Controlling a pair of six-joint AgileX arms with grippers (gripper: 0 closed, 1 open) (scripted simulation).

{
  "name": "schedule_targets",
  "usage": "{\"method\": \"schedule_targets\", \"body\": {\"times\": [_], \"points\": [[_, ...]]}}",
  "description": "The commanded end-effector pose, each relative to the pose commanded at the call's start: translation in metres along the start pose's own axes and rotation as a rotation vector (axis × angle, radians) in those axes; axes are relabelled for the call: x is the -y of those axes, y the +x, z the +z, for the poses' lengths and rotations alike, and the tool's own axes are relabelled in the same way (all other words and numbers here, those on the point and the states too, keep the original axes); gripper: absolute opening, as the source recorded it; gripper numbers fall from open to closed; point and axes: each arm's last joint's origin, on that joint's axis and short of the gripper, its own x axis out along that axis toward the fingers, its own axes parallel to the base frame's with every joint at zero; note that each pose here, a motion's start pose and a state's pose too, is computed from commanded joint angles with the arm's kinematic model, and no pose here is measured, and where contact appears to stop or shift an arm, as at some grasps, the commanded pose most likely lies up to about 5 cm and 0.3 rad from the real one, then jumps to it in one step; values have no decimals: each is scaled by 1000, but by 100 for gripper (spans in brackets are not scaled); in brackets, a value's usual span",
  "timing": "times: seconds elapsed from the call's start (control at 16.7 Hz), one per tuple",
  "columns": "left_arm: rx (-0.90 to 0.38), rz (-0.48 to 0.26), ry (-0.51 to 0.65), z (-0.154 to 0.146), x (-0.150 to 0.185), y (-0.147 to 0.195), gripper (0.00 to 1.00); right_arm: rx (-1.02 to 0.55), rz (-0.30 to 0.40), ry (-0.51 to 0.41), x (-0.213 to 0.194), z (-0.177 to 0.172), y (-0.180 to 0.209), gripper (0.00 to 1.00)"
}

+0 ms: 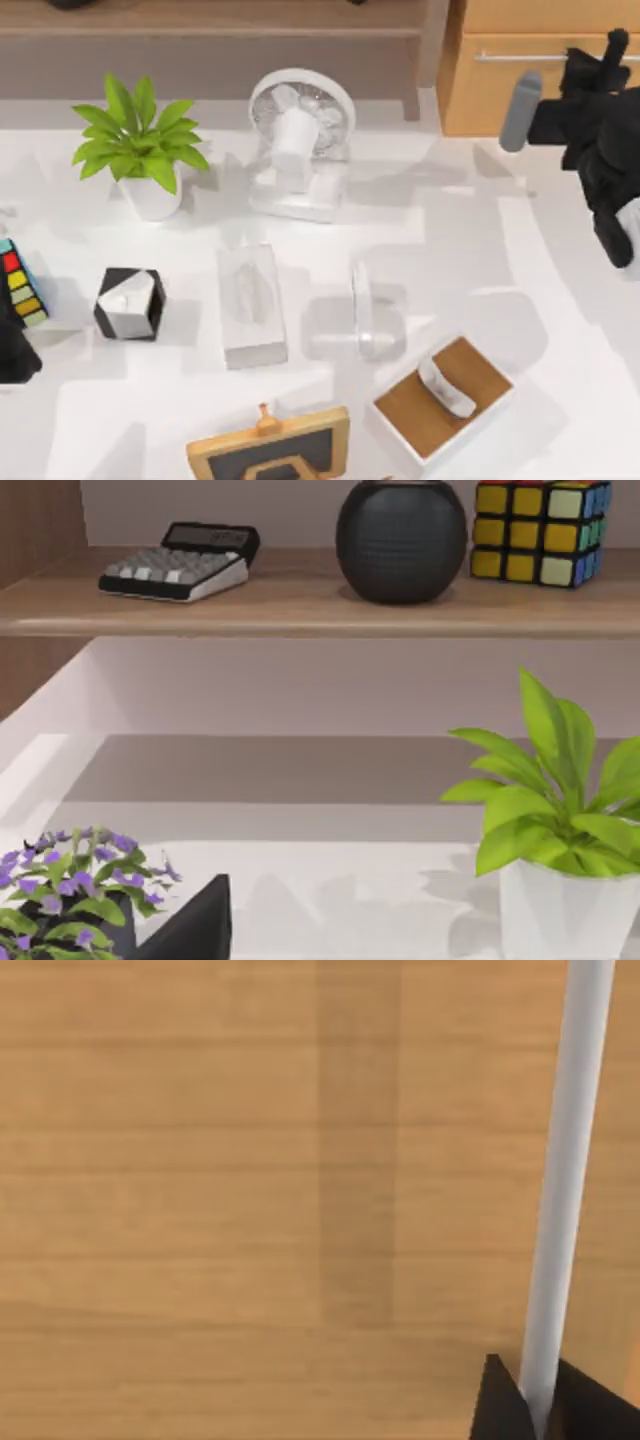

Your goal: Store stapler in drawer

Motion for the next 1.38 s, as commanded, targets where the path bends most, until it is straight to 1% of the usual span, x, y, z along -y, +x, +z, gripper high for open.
{"method": "schedule_targets", "body": {"times": [0.06,0.24,0.42,0.72,0.84,0.9,1.08,1.2,1.38], "points": [[0,0,0,0,0,0,100,0,-3,1,0,0,-7,0],[0,0,0,0,0,0,100,2,48,-8,-11,-2,-37,0],[0,0,0,0,0,0,100,3,30,-5,-6,-1,-55,0],[0,0,0,0,0,0,100,-1,30,-6,-6,-2,-56,0],[0,0,0,0,0,0,100,-2,8,-1,-2,-1,-63,0],[0,0,0,0,0,0,100,-2,7,0,-2,-1,-71,0],[0,0,0,0,0,0,100,-1,50,-9,-10,-3,-102,0],[0,0,0,0,0,0,100,1,37,-6,-7,-3,-115,0],[0,0,0,0,0,0,100,0,32,-6,-6,-2,-118,0]]}}
